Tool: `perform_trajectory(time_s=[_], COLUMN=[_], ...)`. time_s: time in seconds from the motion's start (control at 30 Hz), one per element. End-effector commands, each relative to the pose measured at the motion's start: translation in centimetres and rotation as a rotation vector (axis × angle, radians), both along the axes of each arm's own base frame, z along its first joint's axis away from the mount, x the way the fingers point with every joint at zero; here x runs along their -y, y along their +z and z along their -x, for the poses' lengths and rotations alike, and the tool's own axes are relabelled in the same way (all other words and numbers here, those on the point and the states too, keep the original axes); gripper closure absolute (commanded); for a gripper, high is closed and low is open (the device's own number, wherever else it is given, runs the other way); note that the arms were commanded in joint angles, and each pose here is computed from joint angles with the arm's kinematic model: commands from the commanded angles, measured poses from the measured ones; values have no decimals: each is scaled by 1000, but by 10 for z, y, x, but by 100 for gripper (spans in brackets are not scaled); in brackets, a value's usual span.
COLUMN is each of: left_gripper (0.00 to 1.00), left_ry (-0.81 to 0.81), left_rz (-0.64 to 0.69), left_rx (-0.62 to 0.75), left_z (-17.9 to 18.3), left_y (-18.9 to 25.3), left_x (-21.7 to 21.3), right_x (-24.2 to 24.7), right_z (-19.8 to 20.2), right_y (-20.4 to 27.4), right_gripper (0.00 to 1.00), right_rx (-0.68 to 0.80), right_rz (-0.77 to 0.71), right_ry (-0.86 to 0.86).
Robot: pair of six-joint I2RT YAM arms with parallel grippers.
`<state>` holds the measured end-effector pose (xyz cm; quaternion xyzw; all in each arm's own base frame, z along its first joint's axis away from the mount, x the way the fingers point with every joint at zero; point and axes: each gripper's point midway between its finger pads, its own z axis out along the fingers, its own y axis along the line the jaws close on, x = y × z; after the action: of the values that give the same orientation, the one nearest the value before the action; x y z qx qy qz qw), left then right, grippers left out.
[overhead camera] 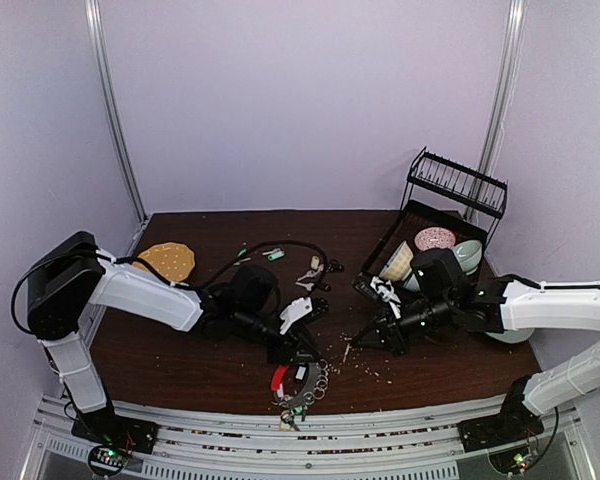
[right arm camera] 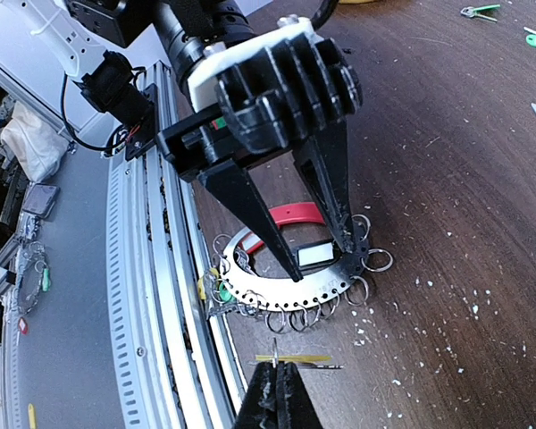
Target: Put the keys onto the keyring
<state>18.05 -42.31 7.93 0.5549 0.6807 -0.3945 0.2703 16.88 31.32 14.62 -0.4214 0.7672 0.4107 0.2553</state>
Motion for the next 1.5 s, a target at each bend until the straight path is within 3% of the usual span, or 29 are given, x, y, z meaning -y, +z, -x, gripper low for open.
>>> perform_trajectory(time_s=[0.0, 0.23, 0.43, 0.7, 0.93, 1.2, 1.37, 1.47], left_gripper=[67, 52, 52, 52, 56, 61, 81, 83], left_ry=[5, -159, -337, -416, -441, -416, -367, -371], left_rz=[-91, -221, -293, -307, -384, -436, -500, -503], left_rx=[78, 9, -80, -168, -178, -160, -98, -70], left_z=[-24, -33, -24, -21, 0, -1, -12, -11], left_y=[-8, -15, -26, -38, -55, -57, -54, -47], left_x=[4, 9, 5, 15, 6, 1, -8, -14], right_x=[5, 7, 9, 10, 10, 12, 12, 12], right_z=[-5, -5, -5, -4, -3, -2, -3, -3], right_y=[-1, 4, 8, 14, 15, 21, 23, 23], right_gripper=[100, 100, 100, 100, 100, 100, 100, 100], right_rx=[10, 23, 33, 41, 46, 59, 67, 68], right_rz=[6, -4, -14, -31, -41, -54, -59, -59], right_ry=[-34, -38, -46, -51, -46, -51, -54, -55])
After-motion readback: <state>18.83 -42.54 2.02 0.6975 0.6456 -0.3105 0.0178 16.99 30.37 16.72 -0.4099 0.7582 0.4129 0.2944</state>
